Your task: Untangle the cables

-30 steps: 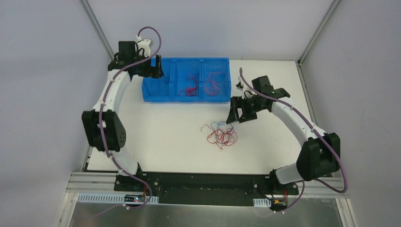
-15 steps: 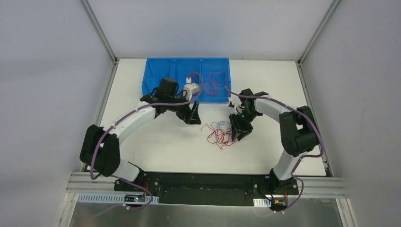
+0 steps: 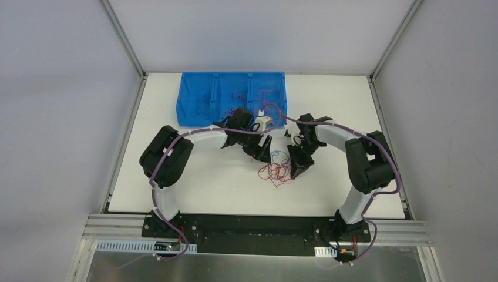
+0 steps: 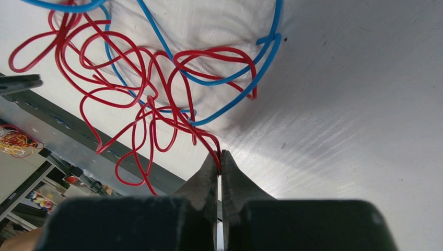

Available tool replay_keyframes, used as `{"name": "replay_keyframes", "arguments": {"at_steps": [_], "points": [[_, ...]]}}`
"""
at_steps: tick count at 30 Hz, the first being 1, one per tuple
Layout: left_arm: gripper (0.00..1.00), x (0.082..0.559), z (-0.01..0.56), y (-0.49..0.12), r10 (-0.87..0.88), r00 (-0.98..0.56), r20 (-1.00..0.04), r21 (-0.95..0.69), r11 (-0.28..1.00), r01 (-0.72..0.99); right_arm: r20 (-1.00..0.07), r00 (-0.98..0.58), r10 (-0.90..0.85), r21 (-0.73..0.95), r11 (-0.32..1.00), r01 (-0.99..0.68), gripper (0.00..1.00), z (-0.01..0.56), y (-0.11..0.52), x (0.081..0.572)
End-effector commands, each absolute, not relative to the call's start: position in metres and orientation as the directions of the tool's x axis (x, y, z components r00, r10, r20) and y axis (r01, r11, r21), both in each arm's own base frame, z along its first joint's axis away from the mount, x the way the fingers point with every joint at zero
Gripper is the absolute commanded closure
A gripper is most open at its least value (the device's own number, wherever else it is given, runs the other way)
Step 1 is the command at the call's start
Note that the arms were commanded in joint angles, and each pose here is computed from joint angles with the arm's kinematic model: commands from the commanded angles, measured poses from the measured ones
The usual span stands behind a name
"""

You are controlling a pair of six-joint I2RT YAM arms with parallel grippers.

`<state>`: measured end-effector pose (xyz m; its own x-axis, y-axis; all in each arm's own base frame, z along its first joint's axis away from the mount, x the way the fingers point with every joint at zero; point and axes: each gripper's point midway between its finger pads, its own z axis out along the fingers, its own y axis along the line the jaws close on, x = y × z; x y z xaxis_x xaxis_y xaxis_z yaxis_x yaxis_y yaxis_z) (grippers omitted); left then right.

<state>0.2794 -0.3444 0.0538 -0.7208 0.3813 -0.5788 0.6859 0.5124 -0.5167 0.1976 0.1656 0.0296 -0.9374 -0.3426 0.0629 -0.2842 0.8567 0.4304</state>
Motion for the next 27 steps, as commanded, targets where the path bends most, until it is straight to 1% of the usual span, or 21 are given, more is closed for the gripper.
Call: {"name": "replay_keyframes", "arguments": {"at_steps": [1,4,7,15,16,18,20,21,24,27], "points": [[0.22,0.312,0.078,-0.374,0.27,-0.694,-0.667,-0.512,0.511,0.691,0.053,-0.921,-0.386,0.416,0.847,-0.331,1.0,0.037,0.157,0.191],[0.26,0.319,0.071,-0.379,0.257,-0.703,-0.663,-0.514,0.526,0.677,0.066,-0.92,-0.386,0.419,0.848,-0.326,1.0,0.036,0.158,0.191],[0.34,0.32,0.059,-0.38,0.255,-0.727,-0.638,-0.528,0.542,0.654,0.068,-0.922,-0.382,0.42,0.849,-0.321,1.0,0.036,0.158,0.191],[0.56,0.284,0.044,-0.386,0.257,-0.783,-0.567,-0.608,0.511,0.608,0.055,-0.93,-0.365,0.411,0.857,-0.312,1.0,0.04,0.155,0.197],[0.61,0.28,0.042,-0.385,0.25,-0.797,-0.55,-0.623,0.513,0.591,0.052,-0.93,-0.365,0.41,0.856,-0.313,1.0,0.04,0.155,0.198],[0.8,0.279,0.044,-0.384,0.233,-0.809,-0.539,-0.63,0.526,0.571,0.048,-0.93,-0.364,0.404,0.859,-0.315,1.0,0.042,0.153,0.2],[0.97,0.285,0.053,-0.379,0.221,-0.801,-0.556,-0.614,0.54,0.575,0.043,-0.932,-0.361,0.395,0.863,-0.316,1.0,0.044,0.15,0.2],[1.0,0.29,0.063,-0.377,0.21,-0.795,-0.569,-0.61,0.541,0.579,0.04,-0.932,-0.36,0.39,0.864,-0.317,1.0,0.044,0.147,0.2],[1.0,0.305,0.104,-0.356,0.169,-0.769,-0.617,-0.589,0.548,0.593,0.045,-0.926,-0.375,0.366,0.869,-0.334,1.0,0.043,0.132,0.196],[1.0,0.297,0.153,-0.333,0.196,-0.674,-0.712,-0.503,0.527,0.685,0.055,-0.919,-0.391,0.319,0.879,-0.354,1.0,0.038,0.104,0.191]]}}
